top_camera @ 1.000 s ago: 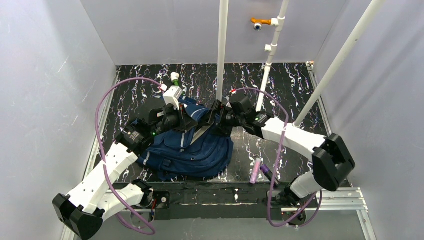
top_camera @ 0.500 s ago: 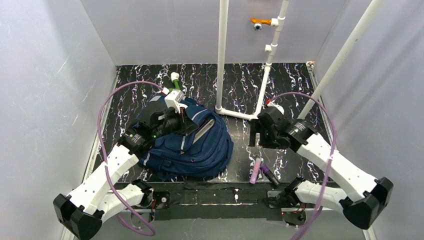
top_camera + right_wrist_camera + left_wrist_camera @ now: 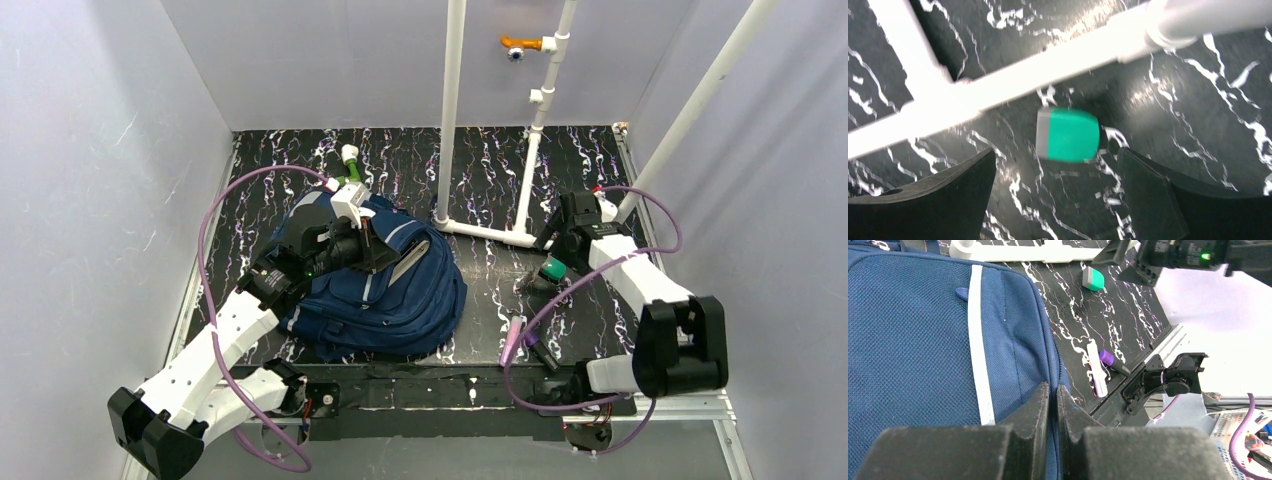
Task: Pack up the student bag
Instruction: Pick up the stationery from the center of the board.
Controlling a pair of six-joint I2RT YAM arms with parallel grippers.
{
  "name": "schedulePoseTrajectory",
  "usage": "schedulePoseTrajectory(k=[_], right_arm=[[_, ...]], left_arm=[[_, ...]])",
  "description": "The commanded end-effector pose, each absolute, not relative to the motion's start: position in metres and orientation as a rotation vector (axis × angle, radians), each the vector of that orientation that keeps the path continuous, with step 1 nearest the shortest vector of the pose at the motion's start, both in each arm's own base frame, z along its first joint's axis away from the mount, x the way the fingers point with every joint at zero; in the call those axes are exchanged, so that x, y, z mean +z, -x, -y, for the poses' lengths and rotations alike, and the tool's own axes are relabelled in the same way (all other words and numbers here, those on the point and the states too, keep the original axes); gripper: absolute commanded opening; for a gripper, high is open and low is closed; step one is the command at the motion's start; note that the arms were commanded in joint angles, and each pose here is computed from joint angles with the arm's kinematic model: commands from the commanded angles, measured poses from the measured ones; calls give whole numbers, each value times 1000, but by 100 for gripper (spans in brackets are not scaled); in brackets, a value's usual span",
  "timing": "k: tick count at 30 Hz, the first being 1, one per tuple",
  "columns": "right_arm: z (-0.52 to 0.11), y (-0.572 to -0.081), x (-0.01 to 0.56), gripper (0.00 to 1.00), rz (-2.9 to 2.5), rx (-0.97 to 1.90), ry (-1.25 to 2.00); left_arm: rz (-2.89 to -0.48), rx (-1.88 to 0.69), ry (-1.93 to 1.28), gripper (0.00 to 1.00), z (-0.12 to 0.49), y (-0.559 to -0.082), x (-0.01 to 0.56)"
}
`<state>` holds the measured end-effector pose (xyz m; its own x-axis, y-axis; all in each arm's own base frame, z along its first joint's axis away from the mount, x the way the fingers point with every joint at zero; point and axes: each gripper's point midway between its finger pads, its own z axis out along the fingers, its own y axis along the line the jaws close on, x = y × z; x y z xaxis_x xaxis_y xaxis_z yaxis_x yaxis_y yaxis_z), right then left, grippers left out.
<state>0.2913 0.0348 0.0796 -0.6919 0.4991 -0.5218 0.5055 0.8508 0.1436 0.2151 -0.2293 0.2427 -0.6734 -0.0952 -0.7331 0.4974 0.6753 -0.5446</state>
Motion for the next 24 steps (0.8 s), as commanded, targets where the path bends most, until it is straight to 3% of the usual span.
schedulePoseTrajectory(k=[1,14,18,24], right_arm=[[-36,-333,63,98,-2360,58,-798],[-37,-298,9,87,-2547,-110,-693],[-35,-293,6,58,-2565,-141,-658],[-77,-293,43,43,-2519,15,-416]], left_arm=[[-1967,-1099,-374,0,241,-205,282],[-1969,-1126,-367,0,245,-206,283],[-1966,-1119,-368,0,244,-207,286],[-1958,-1072,-366,0,237,-207,291]])
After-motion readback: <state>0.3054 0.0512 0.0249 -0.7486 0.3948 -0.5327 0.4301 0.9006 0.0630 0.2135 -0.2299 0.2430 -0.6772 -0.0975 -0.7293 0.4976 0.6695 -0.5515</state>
